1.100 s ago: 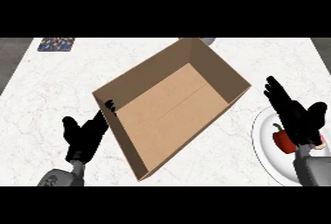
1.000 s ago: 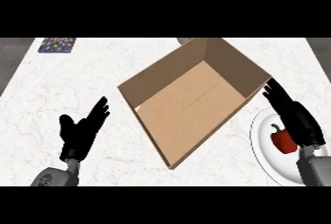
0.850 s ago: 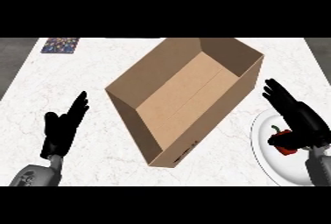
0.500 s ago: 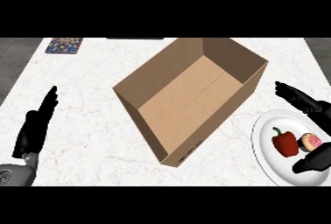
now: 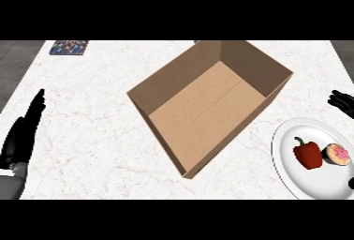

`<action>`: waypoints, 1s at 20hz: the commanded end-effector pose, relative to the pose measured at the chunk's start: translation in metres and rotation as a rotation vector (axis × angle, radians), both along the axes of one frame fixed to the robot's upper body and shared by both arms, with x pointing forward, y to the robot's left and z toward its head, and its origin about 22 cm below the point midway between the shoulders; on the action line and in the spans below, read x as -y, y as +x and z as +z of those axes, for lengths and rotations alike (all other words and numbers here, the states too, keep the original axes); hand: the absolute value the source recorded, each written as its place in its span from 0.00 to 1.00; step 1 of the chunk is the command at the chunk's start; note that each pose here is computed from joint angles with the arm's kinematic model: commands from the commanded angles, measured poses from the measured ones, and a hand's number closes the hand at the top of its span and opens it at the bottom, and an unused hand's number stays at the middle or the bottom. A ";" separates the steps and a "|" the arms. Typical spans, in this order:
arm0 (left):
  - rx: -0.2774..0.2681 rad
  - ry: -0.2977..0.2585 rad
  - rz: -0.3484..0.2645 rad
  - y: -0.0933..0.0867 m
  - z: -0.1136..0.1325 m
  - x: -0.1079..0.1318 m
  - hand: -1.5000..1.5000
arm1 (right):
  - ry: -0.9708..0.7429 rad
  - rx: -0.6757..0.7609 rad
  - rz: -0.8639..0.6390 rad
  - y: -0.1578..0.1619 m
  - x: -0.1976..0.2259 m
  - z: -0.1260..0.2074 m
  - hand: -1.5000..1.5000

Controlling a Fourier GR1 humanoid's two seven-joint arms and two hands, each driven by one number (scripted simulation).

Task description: Pick the cupcake from the plate and place it in the cardboard box

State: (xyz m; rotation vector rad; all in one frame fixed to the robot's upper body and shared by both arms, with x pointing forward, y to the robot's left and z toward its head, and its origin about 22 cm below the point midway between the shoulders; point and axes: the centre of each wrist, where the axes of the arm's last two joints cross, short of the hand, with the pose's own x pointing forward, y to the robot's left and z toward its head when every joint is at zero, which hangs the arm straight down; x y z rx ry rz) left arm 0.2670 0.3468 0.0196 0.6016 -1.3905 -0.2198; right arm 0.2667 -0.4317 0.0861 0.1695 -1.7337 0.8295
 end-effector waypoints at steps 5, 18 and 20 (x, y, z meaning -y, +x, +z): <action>0.024 0.015 -0.021 0.011 0.013 -0.001 0.50 | -0.331 0.091 0.277 0.005 0.012 0.037 0.00; 0.012 0.033 -0.042 0.010 -0.003 0.005 0.50 | -0.763 0.071 0.527 0.011 0.024 -0.006 0.00; 0.000 0.020 -0.035 0.011 -0.003 0.008 0.50 | -0.826 0.090 0.547 0.004 0.037 -0.021 0.00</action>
